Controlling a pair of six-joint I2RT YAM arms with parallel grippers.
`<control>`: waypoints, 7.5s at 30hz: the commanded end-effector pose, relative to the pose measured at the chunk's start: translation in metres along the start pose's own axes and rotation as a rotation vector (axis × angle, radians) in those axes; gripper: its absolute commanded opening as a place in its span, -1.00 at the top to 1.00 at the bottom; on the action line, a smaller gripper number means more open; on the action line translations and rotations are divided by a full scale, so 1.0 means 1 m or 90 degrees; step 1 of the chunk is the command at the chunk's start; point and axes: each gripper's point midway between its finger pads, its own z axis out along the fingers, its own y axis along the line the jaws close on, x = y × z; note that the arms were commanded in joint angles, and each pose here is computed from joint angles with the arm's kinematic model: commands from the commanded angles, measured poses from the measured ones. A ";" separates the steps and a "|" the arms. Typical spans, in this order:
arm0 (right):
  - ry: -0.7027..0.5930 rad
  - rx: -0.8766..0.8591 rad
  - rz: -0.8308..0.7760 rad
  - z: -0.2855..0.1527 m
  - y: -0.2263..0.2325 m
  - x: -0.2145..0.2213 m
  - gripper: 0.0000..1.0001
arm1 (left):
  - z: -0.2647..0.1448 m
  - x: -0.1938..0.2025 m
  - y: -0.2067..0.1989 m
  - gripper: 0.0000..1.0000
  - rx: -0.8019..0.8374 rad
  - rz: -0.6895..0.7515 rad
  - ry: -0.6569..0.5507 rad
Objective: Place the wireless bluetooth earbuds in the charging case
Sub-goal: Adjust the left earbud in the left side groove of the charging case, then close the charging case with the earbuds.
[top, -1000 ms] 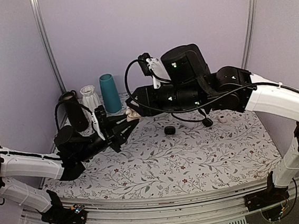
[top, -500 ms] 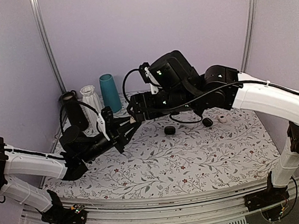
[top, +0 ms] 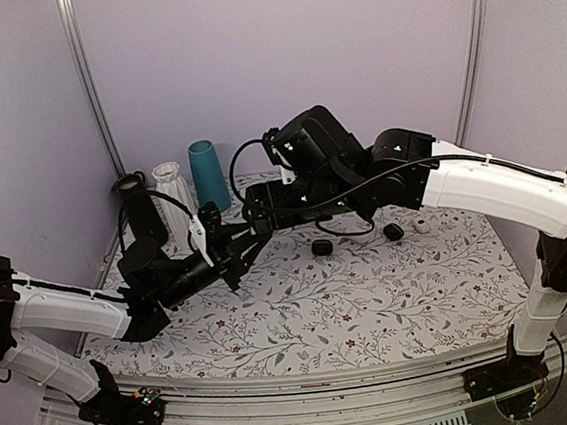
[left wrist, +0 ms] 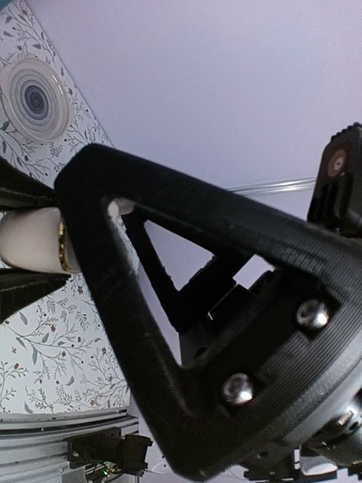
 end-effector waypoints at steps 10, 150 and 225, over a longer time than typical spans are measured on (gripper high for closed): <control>0.004 0.011 0.009 0.001 -0.005 -0.002 -0.76 | 0.004 -0.015 -0.001 1.00 -0.005 0.012 -0.023; -0.092 -0.228 -0.095 -0.053 0.012 0.012 -0.98 | 0.000 -0.041 -0.030 1.00 0.166 -0.096 -0.068; -0.145 -0.225 -0.005 -0.089 -0.018 0.002 -1.00 | -0.008 -0.048 -0.035 1.00 0.183 -0.087 -0.079</control>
